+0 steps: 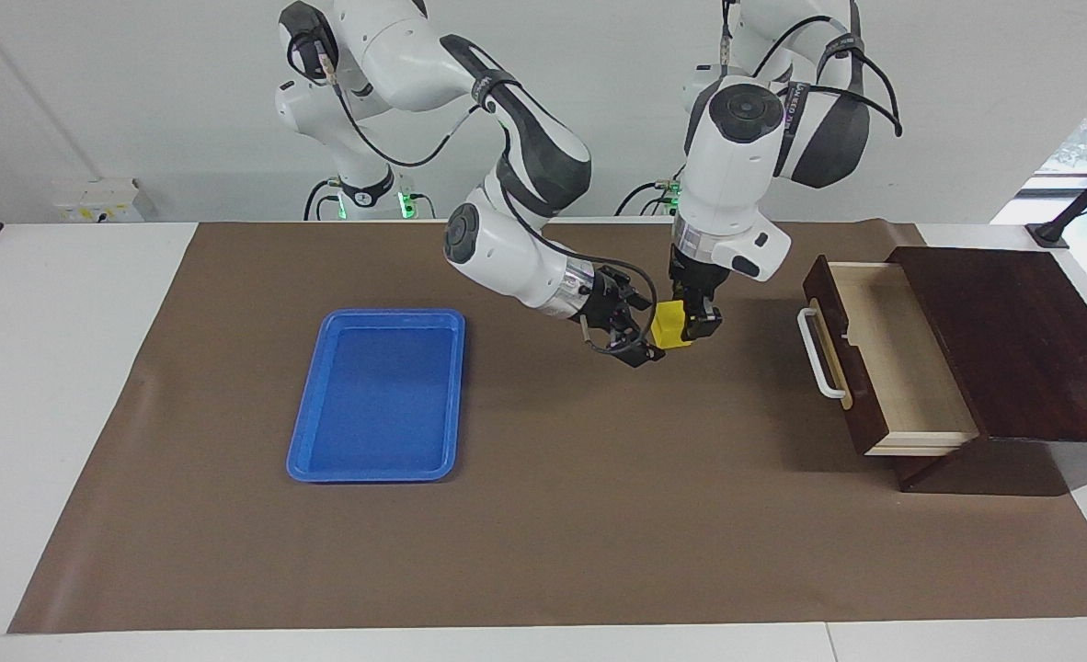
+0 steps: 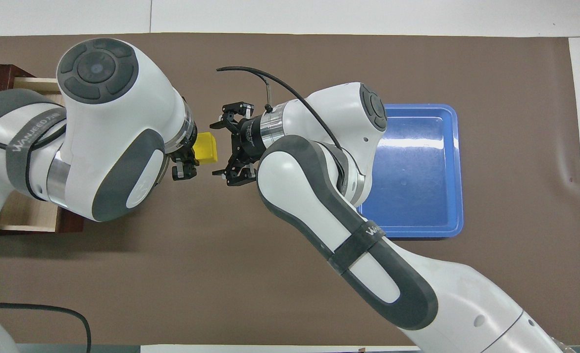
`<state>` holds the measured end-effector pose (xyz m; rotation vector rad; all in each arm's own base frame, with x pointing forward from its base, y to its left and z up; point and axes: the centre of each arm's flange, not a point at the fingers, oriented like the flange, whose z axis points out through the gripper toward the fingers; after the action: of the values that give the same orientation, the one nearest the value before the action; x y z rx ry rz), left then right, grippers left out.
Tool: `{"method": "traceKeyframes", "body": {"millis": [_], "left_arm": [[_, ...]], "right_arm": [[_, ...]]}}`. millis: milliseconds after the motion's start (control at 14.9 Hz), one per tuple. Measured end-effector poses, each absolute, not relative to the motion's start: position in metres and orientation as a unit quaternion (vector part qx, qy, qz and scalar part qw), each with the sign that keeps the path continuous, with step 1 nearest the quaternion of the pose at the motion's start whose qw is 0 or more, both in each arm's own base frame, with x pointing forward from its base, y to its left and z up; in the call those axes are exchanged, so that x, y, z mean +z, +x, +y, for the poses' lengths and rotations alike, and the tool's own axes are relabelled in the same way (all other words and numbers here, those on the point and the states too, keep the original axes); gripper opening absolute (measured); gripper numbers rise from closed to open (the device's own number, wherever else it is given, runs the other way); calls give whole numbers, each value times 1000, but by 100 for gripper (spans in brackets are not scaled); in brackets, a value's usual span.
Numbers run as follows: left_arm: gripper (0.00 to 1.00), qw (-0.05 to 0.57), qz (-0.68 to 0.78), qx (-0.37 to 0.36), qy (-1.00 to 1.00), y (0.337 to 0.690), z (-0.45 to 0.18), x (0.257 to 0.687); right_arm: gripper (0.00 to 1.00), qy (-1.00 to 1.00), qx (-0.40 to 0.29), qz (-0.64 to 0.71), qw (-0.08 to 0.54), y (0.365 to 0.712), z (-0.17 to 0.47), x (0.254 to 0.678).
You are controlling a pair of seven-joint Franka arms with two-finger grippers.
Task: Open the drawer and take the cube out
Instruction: 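Grasp the yellow cube with the right gripper from the left gripper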
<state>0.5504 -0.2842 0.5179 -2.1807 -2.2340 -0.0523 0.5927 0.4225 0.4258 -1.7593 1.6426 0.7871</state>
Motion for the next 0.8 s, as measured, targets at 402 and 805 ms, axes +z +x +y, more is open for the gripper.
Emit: {"method": "traceKeyframes", "body": {"millis": [402, 805], "left_arm": [[55, 10, -715, -17, -699, 550, -284, 518], [55, 16, -714, -15, -700, 549, -284, 516]], "right_arm": [[100, -668, 297, 613, 299, 589, 432, 426], [56, -666, 288, 619, 300, 588, 436, 425]]}}
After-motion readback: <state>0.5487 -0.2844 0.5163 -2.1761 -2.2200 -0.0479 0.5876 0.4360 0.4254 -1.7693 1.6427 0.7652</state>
